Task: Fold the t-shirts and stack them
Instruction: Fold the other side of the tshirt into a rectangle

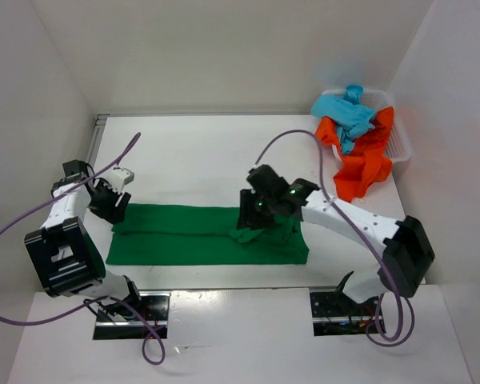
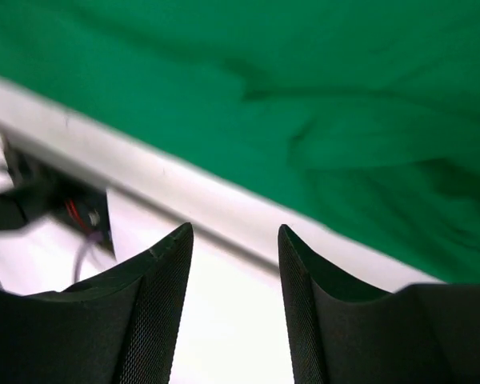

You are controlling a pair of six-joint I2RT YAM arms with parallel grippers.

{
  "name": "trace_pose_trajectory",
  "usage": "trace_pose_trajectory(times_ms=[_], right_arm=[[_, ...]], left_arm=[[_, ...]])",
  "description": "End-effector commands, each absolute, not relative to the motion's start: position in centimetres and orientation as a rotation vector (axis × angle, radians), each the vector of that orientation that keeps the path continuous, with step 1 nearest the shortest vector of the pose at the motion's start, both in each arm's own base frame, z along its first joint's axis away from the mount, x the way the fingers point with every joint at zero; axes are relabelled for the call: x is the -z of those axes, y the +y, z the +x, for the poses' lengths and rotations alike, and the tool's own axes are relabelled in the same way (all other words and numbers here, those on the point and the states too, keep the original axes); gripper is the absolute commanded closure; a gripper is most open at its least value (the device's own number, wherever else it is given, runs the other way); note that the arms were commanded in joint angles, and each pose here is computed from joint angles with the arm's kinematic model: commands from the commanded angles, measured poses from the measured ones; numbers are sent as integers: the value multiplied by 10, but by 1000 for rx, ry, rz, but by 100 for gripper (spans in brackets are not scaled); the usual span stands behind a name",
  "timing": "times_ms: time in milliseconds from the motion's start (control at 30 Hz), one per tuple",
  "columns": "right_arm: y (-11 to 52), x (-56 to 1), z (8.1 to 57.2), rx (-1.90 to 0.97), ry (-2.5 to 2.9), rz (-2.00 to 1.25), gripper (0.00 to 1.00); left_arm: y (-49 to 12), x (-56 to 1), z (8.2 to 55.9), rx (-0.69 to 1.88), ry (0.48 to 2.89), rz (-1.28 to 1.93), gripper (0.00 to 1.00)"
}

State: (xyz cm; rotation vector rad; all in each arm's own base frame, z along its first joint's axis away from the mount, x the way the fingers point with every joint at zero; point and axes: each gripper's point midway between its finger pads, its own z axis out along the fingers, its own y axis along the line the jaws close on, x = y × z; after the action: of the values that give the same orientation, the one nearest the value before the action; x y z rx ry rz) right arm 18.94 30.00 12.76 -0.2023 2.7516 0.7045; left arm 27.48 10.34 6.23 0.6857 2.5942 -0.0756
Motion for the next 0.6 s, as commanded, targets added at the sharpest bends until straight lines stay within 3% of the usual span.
trace_pose_trajectory(times_ms=[0, 100, 267, 567], right_arm=[[241, -118, 209, -507, 2755, 80, 48], [203, -96, 211, -353, 2776, 245, 46], [183, -69, 196, -250, 2832, 370, 34], [192, -48, 217, -284, 2795, 396, 34]], left_arm=[[91, -77, 292, 100, 2501, 722, 28], [86, -64, 298, 139, 2542, 717, 28], [84, -42, 282, 173, 2605, 713, 26], [83, -23, 267, 165, 2645, 723, 26]])
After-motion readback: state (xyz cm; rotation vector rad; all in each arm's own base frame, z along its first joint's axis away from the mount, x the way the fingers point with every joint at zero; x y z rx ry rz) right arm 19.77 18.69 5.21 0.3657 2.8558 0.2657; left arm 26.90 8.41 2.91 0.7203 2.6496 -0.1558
